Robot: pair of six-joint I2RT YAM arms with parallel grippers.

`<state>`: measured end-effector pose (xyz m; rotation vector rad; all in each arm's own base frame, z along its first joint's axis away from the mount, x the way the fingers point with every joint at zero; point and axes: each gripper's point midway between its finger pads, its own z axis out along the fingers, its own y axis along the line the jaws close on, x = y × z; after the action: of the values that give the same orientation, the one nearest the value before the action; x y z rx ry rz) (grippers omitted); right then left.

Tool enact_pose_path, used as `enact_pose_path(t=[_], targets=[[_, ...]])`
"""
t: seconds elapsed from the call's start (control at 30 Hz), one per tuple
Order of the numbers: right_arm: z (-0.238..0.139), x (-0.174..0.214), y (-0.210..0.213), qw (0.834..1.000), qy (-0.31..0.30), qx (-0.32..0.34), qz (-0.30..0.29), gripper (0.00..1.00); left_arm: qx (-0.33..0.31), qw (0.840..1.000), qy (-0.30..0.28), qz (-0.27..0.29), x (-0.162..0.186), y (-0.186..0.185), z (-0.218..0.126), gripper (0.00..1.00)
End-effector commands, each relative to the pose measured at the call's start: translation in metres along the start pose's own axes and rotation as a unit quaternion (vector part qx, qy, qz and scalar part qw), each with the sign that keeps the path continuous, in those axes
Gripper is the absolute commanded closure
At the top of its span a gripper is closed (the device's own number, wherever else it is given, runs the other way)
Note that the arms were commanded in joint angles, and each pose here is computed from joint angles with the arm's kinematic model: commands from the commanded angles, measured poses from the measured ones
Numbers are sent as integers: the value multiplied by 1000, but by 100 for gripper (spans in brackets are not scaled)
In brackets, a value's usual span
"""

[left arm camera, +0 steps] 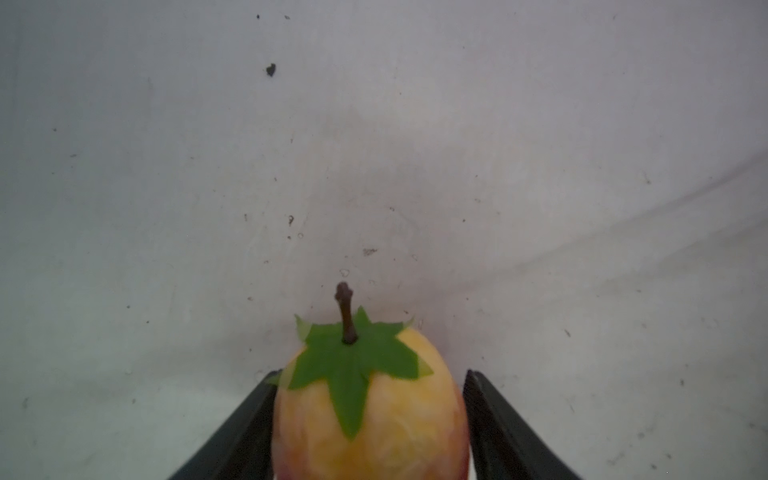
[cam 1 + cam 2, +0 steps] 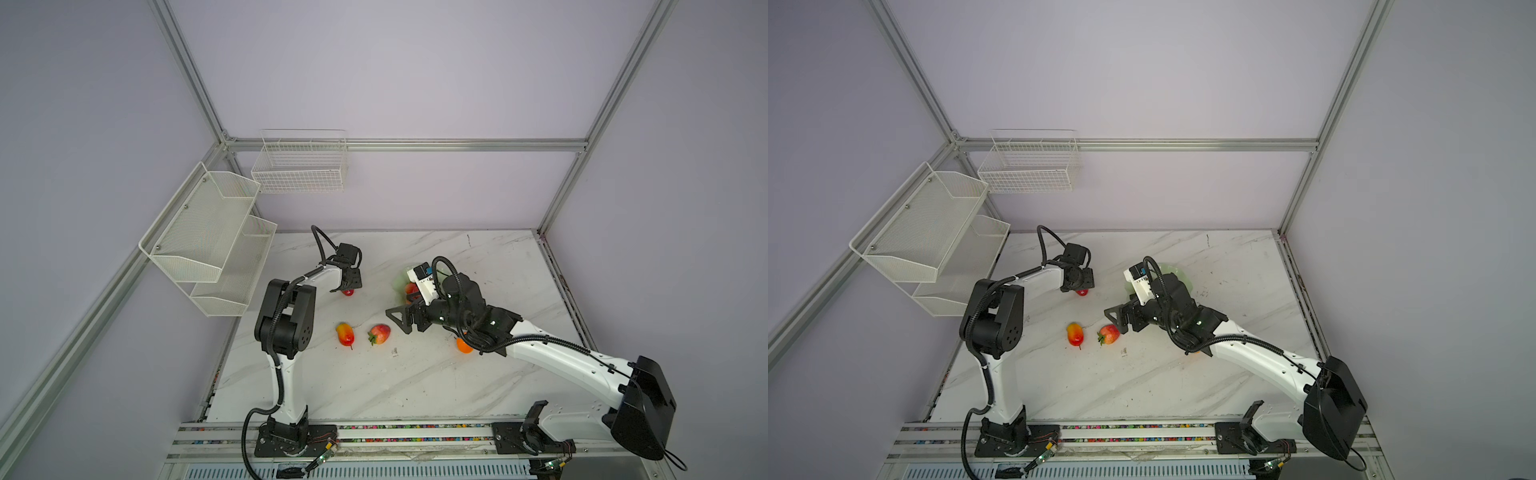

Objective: Place and organize the fake fruits in the fruit bowl
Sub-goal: 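Grasp the tall red strawberry with the left gripper and lift it, then carry the tall red strawberry into the green bowl and open the left gripper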

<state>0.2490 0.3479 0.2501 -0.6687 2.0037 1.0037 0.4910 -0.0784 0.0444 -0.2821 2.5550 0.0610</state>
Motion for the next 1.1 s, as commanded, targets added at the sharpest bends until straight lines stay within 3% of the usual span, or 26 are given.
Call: enact_pose_path(t=[0.0, 0.17, 0.33, 0.4, 0.47, 0.57, 0.73, 0.87, 1.07], targets=[[-3, 0, -1, 1000, -8, 8, 3, 3, 42, 997, -62, -32, -50, -17, -26, 44], [-12, 5, -14, 999, -13, 40, 26, 3, 95, 991, -91, -18, -58, -35, -66, 54], [-26, 6, -37, 995, -28, 68, 60, 3, 166, 975, -135, 54, -56, -80, -124, 55], [-34, 5, -59, 991, -40, 90, 90, 3, 247, 952, -142, 108, -49, -116, -145, 55], [-46, 1, -83, 984, -55, 110, 127, 3, 302, 935, -140, 122, -46, -142, -158, 55], [-66, -5, -110, 974, -83, 138, 160, 3, 342, 917, -144, 146, -44, -174, -169, 55], [-81, -10, -113, 969, -101, 145, 171, 3, 384, 888, -170, 188, -43, -223, -178, 55], [-83, -4, -111, 969, -97, 142, 178, 3, 395, 880, -174, 196, -47, -247, -168, 55], [-90, 0, -109, 968, -101, 142, 182, 3, 386, 883, -179, 197, -49, -262, -153, 54]])
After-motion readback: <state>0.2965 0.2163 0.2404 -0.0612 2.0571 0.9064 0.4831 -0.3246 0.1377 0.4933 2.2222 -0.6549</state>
